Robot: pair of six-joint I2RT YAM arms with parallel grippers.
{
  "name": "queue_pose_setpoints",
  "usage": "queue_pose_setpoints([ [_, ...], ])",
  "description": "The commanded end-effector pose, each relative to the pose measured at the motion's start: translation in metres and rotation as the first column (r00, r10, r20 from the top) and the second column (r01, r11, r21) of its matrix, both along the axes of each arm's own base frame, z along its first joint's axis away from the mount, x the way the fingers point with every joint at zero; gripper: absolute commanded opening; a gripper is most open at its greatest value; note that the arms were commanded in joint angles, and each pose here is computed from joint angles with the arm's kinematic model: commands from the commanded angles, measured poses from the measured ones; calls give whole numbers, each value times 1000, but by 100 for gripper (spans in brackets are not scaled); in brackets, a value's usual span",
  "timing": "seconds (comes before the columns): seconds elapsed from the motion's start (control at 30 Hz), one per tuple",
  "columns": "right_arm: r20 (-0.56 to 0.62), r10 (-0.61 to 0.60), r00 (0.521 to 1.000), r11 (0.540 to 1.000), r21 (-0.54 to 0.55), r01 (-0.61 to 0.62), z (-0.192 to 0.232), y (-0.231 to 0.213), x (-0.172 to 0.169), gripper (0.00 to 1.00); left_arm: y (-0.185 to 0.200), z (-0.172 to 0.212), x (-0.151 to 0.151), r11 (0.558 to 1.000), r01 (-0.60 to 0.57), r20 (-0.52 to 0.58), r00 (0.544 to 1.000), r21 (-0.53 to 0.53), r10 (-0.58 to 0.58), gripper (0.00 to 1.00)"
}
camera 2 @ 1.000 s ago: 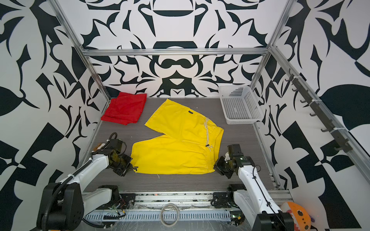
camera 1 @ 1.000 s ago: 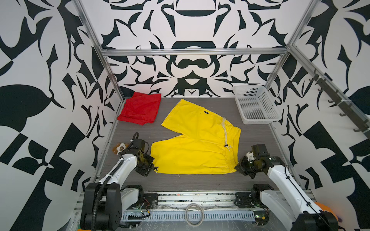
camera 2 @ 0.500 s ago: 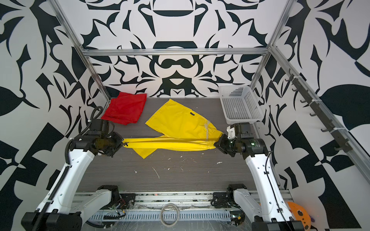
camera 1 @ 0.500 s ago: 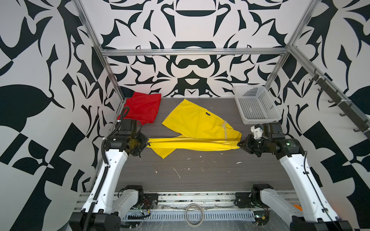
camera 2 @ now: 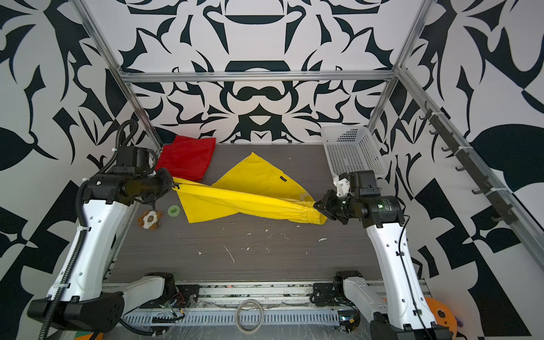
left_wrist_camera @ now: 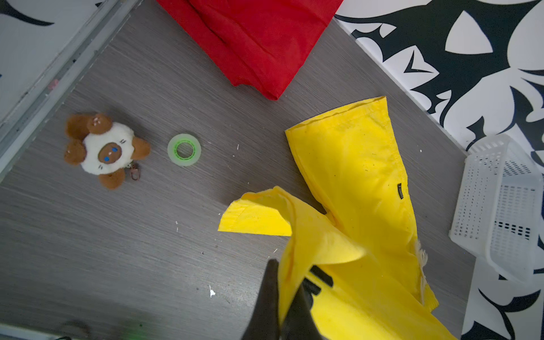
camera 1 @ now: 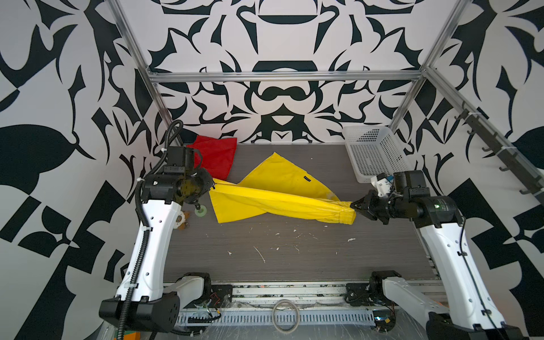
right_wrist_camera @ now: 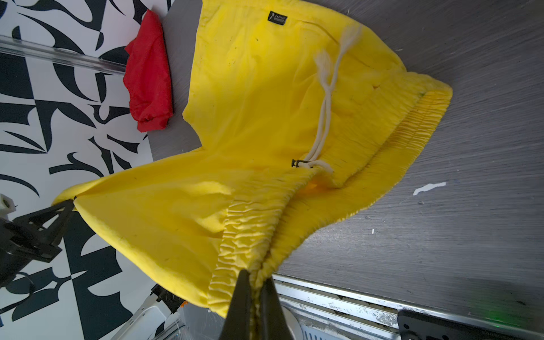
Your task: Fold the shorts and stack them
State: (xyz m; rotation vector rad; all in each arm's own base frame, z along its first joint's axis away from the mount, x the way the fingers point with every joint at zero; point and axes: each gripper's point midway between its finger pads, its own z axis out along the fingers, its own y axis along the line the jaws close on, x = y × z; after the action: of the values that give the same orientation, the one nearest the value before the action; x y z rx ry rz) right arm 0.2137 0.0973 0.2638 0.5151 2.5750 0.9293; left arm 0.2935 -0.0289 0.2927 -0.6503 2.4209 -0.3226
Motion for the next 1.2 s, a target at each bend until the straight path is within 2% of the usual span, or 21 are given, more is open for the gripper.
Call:
queue_pose_setpoints([
  [0.0, -53, -46, 998, 995, -94, 41, -11, -17, 2, 0, 24, 14, 23, 989, -33, 50, 998, 144, 26, 0],
  [0.13, -142, -39, 989, 996, -85, 27, -29, -16, 12, 0, 15, 11, 60, 985, 16, 45, 999, 171, -24, 0],
  [0.33, -224, -42, 974, 996, -80, 24, -46, -23, 28, 0, -9, 22, 110, 976, 85, 96, 990, 201, -106, 0],
  [0.57, -340, -30, 940, 999, -30, 22, -73, -25, 24, 0, -32, 22, 161, 953, 152, 90, 979, 264, -181, 0],
  [0.9, -468, -16, 884, 997, 61, 50, -120, -29, 18, 0, -83, -10, 228, 904, 258, 55, 954, 340, -293, 0],
  [1.13, -501, -49, 864, 989, 97, 112, -152, -45, 38, 0, -138, -44, 280, 880, 310, 114, 921, 360, -372, 0],
  [1.17, -504, -50, 862, 988, 104, 118, -158, -47, 42, 5, -143, -55, 286, 880, 317, 109, 921, 353, -375, 0],
])
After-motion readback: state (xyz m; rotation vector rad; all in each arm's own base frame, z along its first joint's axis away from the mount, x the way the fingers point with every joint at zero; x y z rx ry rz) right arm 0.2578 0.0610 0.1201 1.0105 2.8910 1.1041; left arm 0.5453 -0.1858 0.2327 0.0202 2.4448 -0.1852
